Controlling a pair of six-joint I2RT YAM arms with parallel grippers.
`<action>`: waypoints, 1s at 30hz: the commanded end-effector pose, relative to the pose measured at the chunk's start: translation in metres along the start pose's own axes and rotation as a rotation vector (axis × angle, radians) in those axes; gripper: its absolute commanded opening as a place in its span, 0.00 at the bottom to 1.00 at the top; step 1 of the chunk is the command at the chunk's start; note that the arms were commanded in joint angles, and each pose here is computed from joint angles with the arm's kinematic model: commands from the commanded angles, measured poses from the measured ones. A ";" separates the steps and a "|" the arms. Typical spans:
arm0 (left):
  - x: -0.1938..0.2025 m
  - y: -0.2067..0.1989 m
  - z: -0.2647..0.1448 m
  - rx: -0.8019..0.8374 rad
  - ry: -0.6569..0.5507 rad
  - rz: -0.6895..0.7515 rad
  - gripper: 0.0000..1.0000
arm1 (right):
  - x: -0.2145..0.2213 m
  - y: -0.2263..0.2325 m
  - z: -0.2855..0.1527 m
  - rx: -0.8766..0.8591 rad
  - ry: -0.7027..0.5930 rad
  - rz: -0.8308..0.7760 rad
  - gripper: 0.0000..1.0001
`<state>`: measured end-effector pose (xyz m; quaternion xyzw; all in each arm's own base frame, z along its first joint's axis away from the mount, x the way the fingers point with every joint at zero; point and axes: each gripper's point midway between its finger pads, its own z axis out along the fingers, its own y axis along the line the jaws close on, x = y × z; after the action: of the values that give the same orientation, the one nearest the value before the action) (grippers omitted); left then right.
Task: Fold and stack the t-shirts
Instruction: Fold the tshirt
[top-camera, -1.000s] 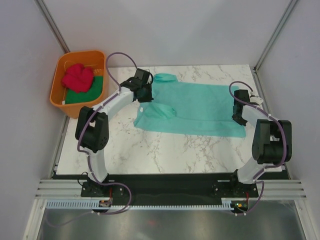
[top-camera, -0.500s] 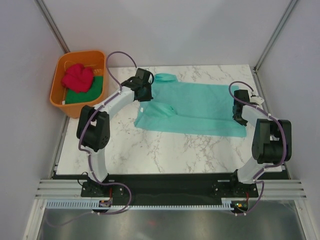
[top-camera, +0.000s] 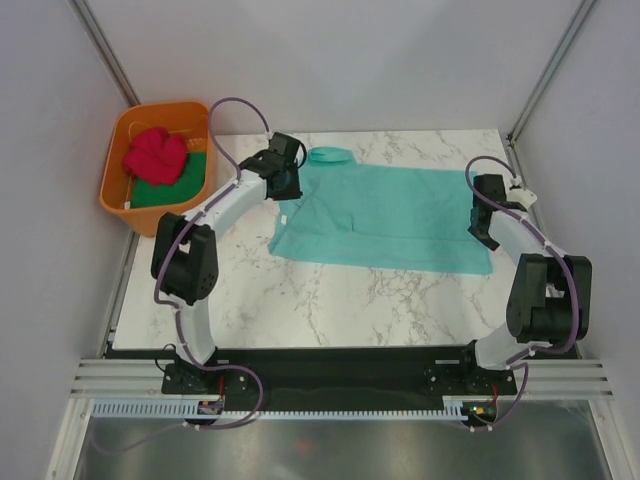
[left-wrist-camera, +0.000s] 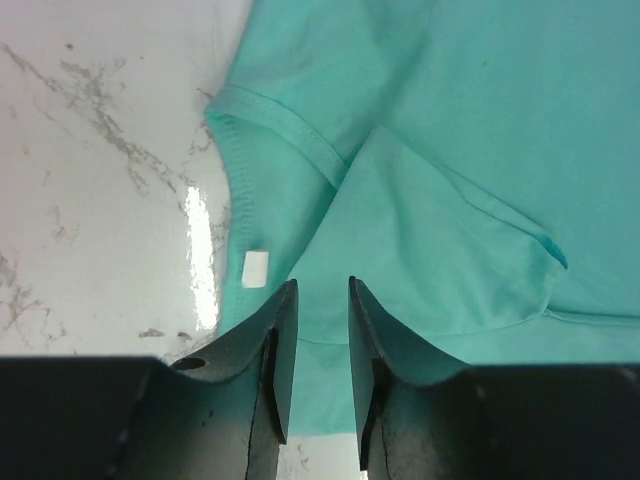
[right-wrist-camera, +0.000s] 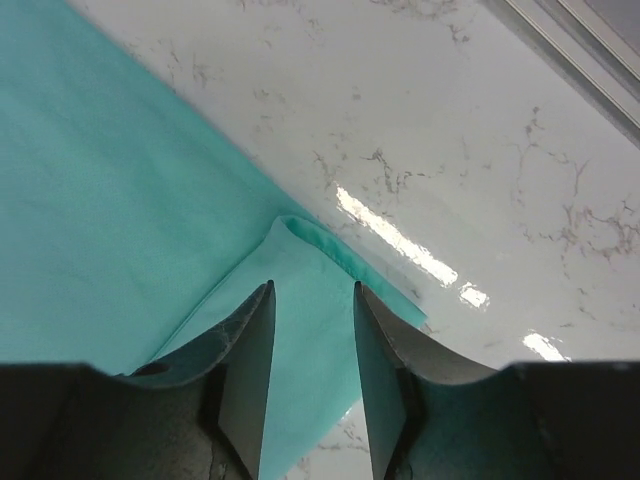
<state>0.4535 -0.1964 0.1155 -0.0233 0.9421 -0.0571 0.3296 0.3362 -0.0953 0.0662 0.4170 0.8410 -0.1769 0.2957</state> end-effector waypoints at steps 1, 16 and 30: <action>-0.029 0.006 -0.054 -0.011 -0.115 -0.036 0.34 | -0.019 -0.004 -0.027 -0.023 -0.017 0.050 0.45; 0.090 -0.036 -0.033 0.143 0.171 -0.002 0.36 | 0.037 -0.009 0.007 -0.004 0.120 -0.044 0.21; 0.171 0.052 -0.026 -0.138 0.267 -0.054 0.35 | 0.058 -0.051 0.009 0.108 0.126 -0.074 0.22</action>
<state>0.3103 -0.1695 0.0195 -0.0340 0.9821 -0.0227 0.1839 0.2817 -0.0869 0.0198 0.4062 0.8701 -0.1817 0.2119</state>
